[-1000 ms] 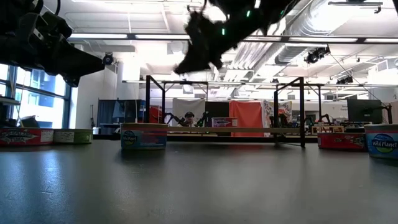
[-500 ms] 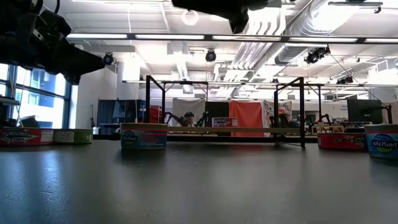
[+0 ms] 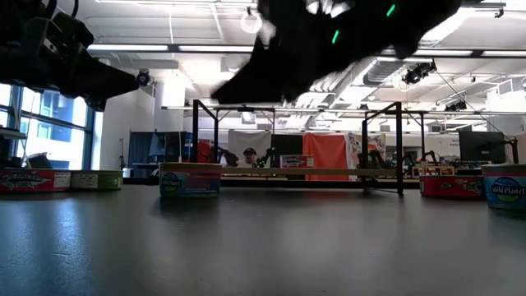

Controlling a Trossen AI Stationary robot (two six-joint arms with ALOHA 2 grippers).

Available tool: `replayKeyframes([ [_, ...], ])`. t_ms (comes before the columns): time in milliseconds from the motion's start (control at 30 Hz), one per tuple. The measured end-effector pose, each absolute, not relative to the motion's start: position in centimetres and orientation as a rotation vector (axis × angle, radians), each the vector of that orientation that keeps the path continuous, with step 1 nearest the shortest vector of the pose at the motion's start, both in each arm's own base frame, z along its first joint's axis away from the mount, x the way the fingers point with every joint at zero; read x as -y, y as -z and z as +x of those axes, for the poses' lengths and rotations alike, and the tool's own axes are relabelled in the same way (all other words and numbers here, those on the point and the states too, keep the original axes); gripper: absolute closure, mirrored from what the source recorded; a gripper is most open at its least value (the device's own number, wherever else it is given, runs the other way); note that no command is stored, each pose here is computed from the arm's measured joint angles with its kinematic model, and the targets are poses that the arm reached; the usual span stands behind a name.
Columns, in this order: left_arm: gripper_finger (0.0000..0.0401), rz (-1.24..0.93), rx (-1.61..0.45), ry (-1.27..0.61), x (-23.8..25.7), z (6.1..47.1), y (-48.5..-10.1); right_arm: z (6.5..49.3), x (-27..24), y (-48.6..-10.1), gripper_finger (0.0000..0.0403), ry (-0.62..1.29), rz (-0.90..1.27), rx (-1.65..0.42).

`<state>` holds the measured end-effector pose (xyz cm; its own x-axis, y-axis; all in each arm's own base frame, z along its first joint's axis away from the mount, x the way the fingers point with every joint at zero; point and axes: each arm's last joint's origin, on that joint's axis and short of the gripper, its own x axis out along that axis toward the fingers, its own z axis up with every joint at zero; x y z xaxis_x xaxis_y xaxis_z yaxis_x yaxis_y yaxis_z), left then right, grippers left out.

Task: Stack canned seafood by type on shelf
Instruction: Put the blue tuna can on the shelf

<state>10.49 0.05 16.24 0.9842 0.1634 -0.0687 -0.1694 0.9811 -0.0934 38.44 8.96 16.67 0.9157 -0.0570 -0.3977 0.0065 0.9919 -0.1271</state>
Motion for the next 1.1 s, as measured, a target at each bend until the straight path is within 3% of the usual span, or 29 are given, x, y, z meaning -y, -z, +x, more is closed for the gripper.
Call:
replayKeyframes([
  [167,0.0325,-0.116,-0.061,-0.181,-0.1,10.5,-16.2,40.9,-6.0,-13.8,0.0223,-0.002,-0.384,-0.476],
  [433,0.0325,-0.144,-0.058,-0.195,-0.1,10.5,-16.2,44.7,-4.8,-12.2,0.0244,-0.044,-0.608,-0.532],
  [633,0.0325,-0.143,-0.057,-0.204,-0.1,10.5,-16.2,45.8,-5.0,-11.2,0.0288,-0.096,-0.697,-0.630],
  [867,0.0325,-0.157,-0.056,-0.205,-0.1,10.5,-16.2,45.6,-5.5,-11.0,0.0386,-0.003,-0.746,-0.682],
  [1100,0.0325,-0.153,-0.056,-0.205,-0.1,10.5,-16.2,44.6,-6.9,-11.0,0.0398,0.151,-0.870,-0.785],
])
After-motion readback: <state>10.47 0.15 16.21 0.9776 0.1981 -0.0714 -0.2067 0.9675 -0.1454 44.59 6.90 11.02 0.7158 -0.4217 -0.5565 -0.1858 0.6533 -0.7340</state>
